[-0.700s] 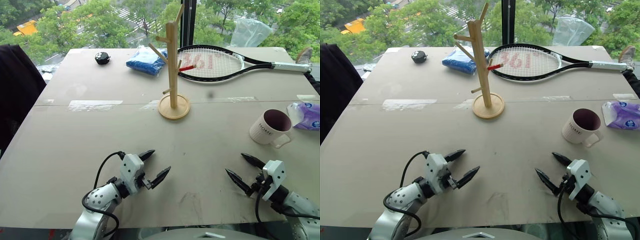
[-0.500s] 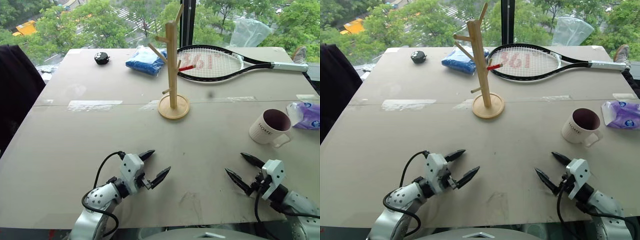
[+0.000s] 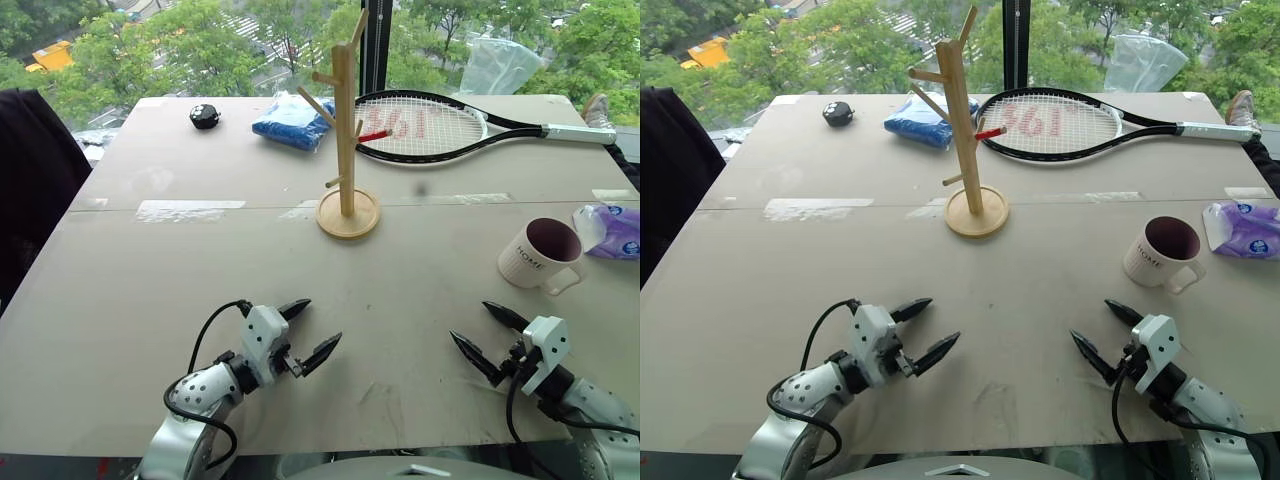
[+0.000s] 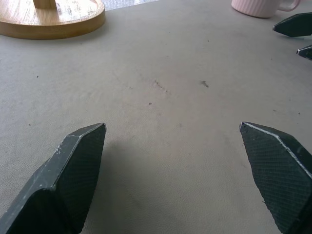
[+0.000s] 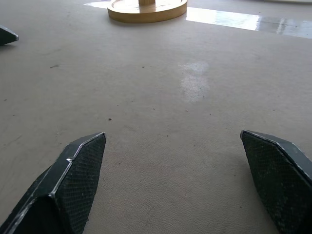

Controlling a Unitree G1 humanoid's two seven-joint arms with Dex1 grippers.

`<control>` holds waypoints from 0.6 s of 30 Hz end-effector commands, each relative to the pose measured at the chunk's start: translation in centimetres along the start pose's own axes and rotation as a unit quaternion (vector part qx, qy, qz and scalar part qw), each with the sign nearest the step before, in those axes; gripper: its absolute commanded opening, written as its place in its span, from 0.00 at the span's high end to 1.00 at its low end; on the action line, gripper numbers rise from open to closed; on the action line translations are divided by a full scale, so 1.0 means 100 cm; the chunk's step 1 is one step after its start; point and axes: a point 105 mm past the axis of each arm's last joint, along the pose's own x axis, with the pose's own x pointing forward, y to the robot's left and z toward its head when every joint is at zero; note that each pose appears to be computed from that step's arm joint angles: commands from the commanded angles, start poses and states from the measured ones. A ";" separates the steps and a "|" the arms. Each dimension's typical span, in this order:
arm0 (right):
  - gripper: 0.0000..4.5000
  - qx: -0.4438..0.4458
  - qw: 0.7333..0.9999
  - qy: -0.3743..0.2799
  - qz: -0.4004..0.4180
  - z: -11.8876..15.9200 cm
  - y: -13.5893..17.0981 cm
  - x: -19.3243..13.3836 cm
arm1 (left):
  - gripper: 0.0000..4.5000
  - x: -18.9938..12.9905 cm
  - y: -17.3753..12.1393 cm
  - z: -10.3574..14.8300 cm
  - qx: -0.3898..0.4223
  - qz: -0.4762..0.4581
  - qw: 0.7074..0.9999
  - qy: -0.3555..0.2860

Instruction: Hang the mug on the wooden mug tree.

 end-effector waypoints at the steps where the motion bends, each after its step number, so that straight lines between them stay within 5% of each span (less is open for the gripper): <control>1: 0.01 0.007 0.999 -0.003 -0.048 0.002 -0.005 -0.006 | 0.00 -0.004 0.005 -0.001 0.009 -0.006 1.000 0.011; 6: 0.01 0.018 0.983 -0.018 -0.180 0.009 -0.021 -0.024 | 0.00 0.008 0.005 0.024 0.038 -0.071 0.997 -0.012; 11: 0.01 0.044 0.939 -0.039 -0.339 0.019 -0.038 -0.045 | 0.00 0.027 -0.010 0.040 0.062 -0.177 0.982 -0.014; 18: 0.01 0.037 0.898 -0.069 -0.432 0.028 -0.058 -0.050 | 0.00 0.040 -0.022 0.075 0.082 -0.274 0.958 -0.031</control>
